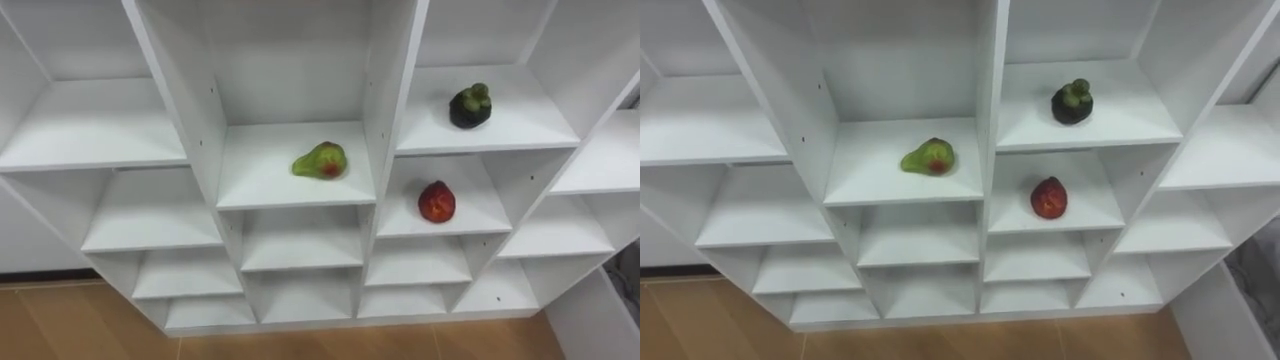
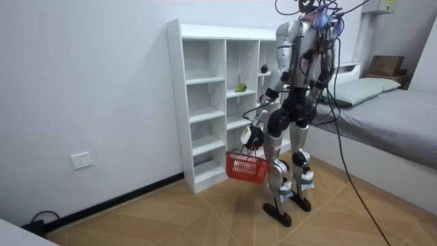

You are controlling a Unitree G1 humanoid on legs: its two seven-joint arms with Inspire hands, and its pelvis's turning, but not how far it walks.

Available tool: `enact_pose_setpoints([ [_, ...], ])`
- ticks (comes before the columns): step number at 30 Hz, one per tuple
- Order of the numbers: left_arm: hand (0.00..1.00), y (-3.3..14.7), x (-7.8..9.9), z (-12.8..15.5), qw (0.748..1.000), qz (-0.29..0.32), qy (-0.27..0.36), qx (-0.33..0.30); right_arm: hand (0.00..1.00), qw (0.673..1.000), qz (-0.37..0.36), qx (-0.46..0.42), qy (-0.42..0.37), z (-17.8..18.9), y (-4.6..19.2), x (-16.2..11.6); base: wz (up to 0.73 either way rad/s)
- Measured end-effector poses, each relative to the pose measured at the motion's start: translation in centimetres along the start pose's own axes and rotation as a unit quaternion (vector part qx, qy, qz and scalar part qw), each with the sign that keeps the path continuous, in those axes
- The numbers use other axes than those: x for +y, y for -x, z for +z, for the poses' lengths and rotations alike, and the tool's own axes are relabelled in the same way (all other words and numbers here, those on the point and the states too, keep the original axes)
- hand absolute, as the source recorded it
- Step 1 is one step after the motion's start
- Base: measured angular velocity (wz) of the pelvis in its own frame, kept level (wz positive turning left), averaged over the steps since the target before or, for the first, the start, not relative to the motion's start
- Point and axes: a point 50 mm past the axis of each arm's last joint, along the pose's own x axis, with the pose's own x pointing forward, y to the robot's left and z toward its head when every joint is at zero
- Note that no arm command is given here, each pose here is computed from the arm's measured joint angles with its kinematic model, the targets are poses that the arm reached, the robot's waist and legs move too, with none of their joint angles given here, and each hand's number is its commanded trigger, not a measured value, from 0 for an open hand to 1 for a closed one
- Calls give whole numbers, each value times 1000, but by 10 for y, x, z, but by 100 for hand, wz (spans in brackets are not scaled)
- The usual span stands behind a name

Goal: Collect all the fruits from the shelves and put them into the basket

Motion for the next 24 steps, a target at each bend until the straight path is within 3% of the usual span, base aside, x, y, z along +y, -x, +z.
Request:
enact_pose_setpoints([
  [12, 100, 3, 1, 5, 998, 27, 26, -40, 0, 961, -66, -259, -75, 78, 47, -15, -6],
  [24, 100, 3, 0, 4, 998, 23, 24, -53, 0, 864, -155, -465, -114, 154, 102, -41, -3],
])
